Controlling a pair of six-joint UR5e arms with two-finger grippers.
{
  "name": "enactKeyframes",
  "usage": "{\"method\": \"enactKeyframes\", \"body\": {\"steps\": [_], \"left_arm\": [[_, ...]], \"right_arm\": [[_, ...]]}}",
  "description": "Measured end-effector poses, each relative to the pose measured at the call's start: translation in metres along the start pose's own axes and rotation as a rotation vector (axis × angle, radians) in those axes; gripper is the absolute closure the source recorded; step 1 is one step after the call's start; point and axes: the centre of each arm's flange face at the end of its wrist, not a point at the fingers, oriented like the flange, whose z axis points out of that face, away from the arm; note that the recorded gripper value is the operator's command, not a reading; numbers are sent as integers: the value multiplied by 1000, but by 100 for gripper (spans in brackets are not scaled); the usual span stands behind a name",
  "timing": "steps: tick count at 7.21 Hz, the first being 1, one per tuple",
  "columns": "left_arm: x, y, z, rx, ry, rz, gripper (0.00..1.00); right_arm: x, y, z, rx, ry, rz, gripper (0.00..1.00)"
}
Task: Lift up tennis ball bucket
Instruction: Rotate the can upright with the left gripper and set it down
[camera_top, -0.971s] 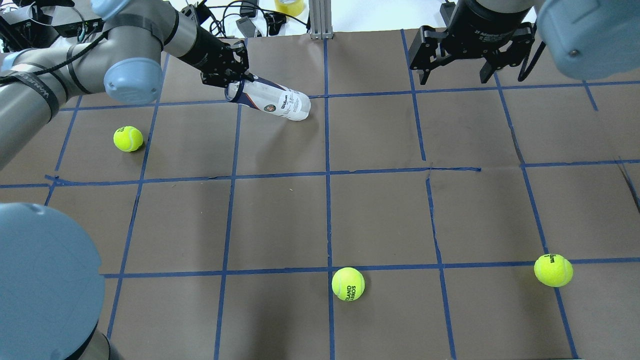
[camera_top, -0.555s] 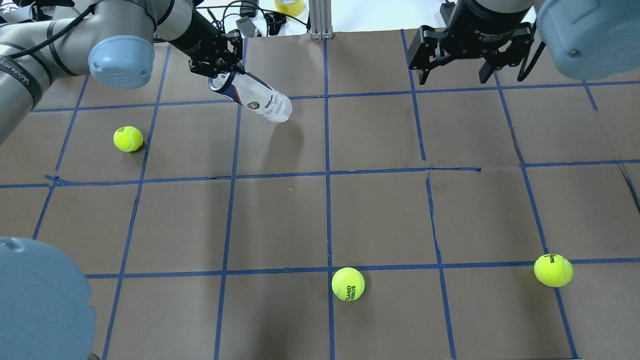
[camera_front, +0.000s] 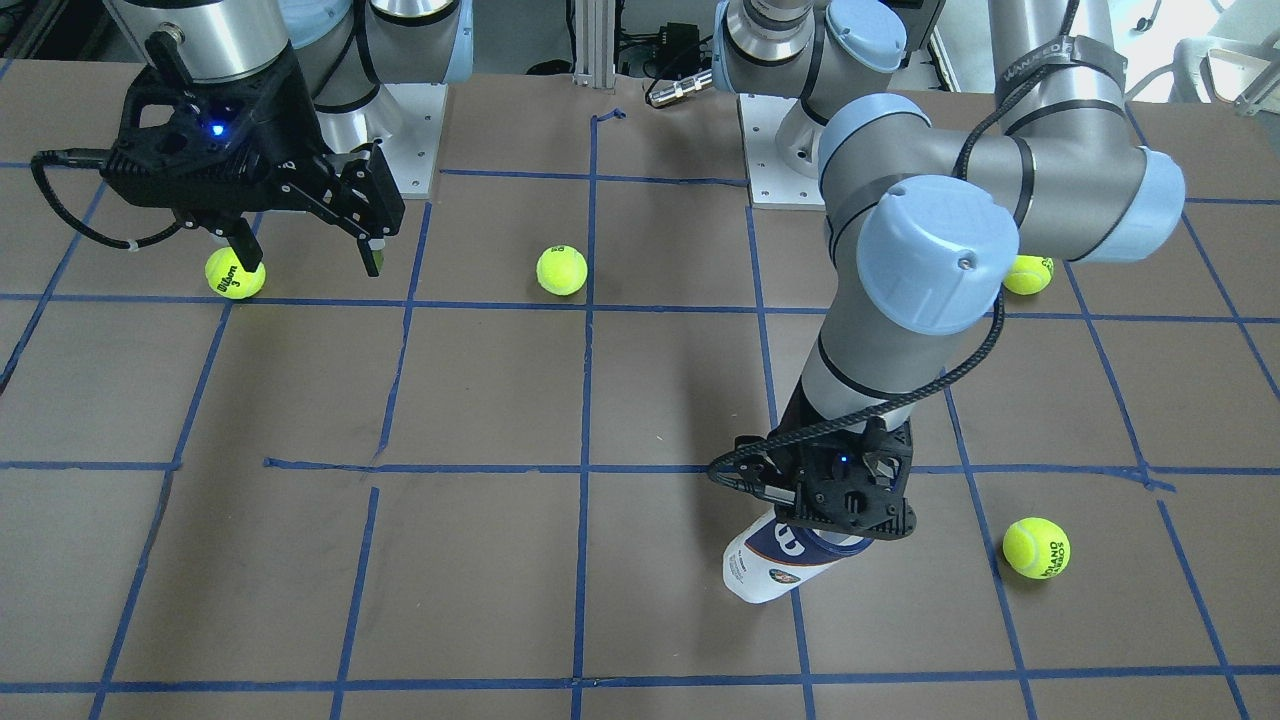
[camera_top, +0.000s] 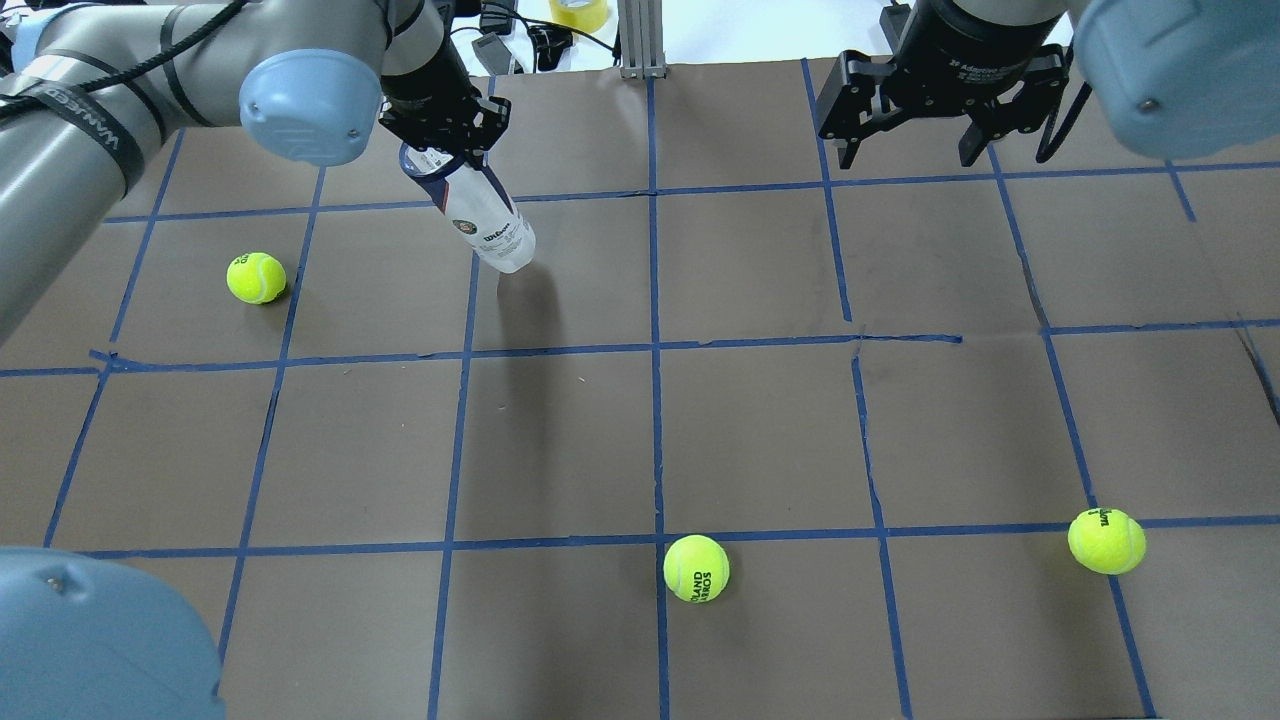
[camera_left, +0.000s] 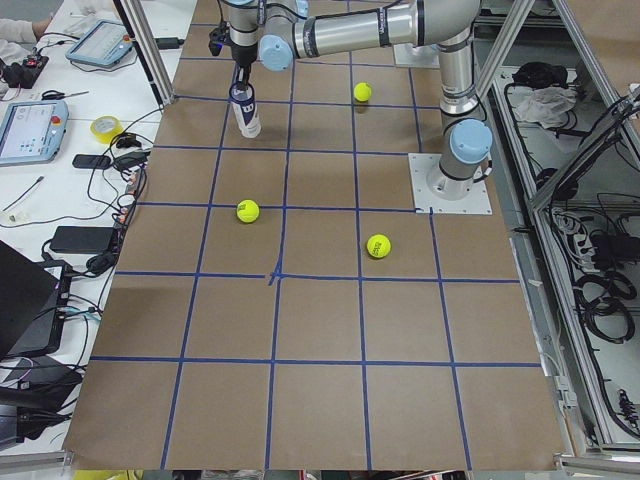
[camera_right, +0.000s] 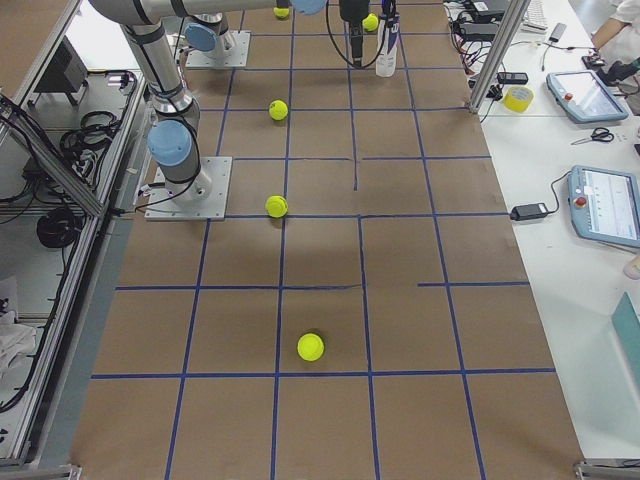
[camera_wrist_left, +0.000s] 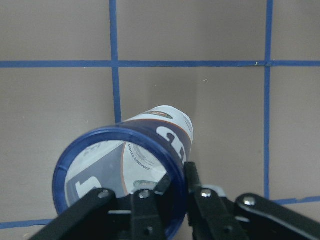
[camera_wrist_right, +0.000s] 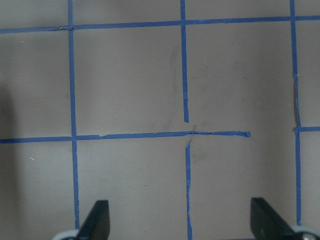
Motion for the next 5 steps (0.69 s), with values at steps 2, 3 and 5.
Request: {"method": "enactKeyframes", "body": {"steps": [2,3,5], "left_arm": [[23,2,5,-8,-23,91,100],[32,2,8,-12,-23,114,100],[36,4,17,-29,-21,128,100]], "right_arm": [[1,0,0,0,0,1,0],[1,-1,0,1,0,1,0],[1,-1,0,1,1,1,0]]}}
